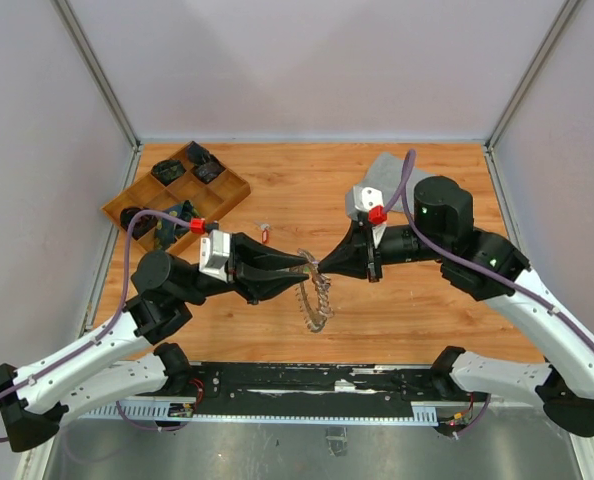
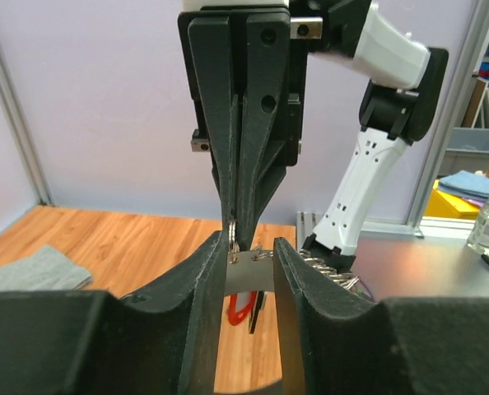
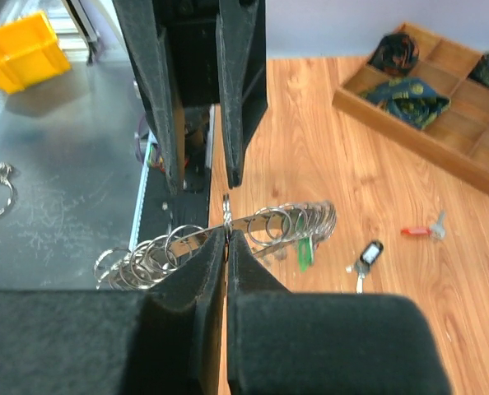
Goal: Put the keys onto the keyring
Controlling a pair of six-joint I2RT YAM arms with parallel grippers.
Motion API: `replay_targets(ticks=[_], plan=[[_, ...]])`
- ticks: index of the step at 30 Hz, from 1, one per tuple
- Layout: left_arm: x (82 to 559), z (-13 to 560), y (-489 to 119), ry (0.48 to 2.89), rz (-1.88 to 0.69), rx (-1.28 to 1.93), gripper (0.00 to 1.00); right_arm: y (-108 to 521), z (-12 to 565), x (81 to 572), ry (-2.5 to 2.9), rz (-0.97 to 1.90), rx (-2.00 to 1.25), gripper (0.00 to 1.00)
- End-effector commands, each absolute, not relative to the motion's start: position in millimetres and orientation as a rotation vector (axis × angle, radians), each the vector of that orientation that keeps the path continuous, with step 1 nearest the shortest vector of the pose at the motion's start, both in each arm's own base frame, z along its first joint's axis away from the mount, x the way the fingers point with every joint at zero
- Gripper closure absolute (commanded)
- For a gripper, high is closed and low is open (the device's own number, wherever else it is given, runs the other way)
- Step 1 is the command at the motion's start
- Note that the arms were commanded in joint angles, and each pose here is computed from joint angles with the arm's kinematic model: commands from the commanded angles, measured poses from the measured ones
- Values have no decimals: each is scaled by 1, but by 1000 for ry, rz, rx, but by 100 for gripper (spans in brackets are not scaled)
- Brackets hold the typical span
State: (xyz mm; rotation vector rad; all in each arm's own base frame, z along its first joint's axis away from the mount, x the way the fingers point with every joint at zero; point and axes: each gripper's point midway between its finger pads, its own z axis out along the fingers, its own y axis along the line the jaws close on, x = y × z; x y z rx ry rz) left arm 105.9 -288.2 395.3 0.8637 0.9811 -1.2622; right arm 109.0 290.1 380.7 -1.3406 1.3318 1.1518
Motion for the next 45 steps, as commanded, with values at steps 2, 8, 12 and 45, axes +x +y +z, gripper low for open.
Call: replay_targets(ticks=[2, 8, 12, 45], plan=[[116, 394, -291, 1041, -1180, 900, 66, 266, 360, 106, 1456, 992, -1528, 99], [127, 377, -304, 1140, -1162, 947, 68, 252, 345, 115, 1600, 762, -1633, 99], [127, 374, -304, 1139, -1166, 938, 67, 243, 335, 121, 1683, 574, -1711, 100], [129, 341, -323, 1198, -1176, 1053, 75, 271, 339, 117, 1663, 525, -1782, 99]])
